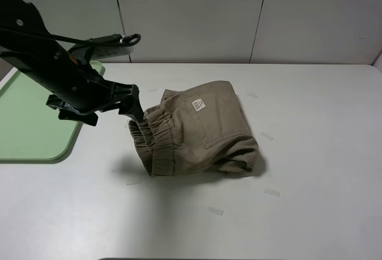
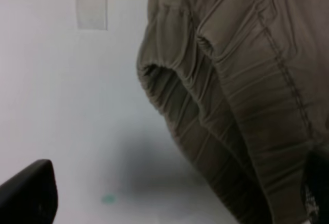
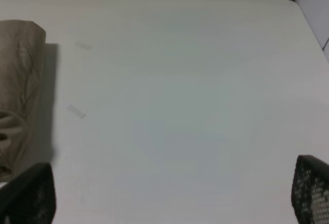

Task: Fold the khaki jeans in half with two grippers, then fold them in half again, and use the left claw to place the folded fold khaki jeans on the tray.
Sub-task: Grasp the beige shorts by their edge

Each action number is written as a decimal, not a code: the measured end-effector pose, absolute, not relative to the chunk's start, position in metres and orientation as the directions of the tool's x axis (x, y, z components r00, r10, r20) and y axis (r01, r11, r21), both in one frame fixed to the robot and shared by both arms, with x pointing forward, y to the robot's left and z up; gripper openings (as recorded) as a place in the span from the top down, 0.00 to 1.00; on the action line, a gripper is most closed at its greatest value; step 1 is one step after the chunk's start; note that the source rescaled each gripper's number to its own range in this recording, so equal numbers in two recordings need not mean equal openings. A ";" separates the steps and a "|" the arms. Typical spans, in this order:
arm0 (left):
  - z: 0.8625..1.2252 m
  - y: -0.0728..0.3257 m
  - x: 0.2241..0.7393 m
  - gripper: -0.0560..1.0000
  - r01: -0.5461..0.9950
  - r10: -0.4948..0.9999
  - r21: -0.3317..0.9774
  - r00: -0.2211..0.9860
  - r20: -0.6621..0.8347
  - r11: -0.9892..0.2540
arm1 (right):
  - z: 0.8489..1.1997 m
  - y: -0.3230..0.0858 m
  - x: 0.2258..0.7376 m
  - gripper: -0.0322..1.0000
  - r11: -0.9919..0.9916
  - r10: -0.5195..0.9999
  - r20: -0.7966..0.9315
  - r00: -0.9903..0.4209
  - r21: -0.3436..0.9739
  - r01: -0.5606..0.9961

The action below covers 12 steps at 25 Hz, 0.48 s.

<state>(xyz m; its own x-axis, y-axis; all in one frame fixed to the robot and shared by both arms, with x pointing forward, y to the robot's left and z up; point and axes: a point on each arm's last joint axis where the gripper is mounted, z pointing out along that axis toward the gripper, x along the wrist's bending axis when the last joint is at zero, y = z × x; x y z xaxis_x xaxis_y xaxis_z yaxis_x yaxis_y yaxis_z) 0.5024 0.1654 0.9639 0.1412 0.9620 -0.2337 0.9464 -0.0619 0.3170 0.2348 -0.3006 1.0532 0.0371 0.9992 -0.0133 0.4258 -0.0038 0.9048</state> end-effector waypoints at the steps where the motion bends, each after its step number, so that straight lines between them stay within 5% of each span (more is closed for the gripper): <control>1: 0.959 0.162 0.503 0.06 0.948 0.962 0.312 0.140 -0.234 -0.062 | 1.053 -0.301 0.235 0.00 -0.004 0.999 -0.013 0.037 0.905 0.426; 12: 0.946 0.145 0.529 0.06 0.946 0.962 0.323 0.111 -0.248 -0.026 | 1.053 -0.301 0.235 0.00 -0.004 0.999 -0.013 0.037 0.905 0.426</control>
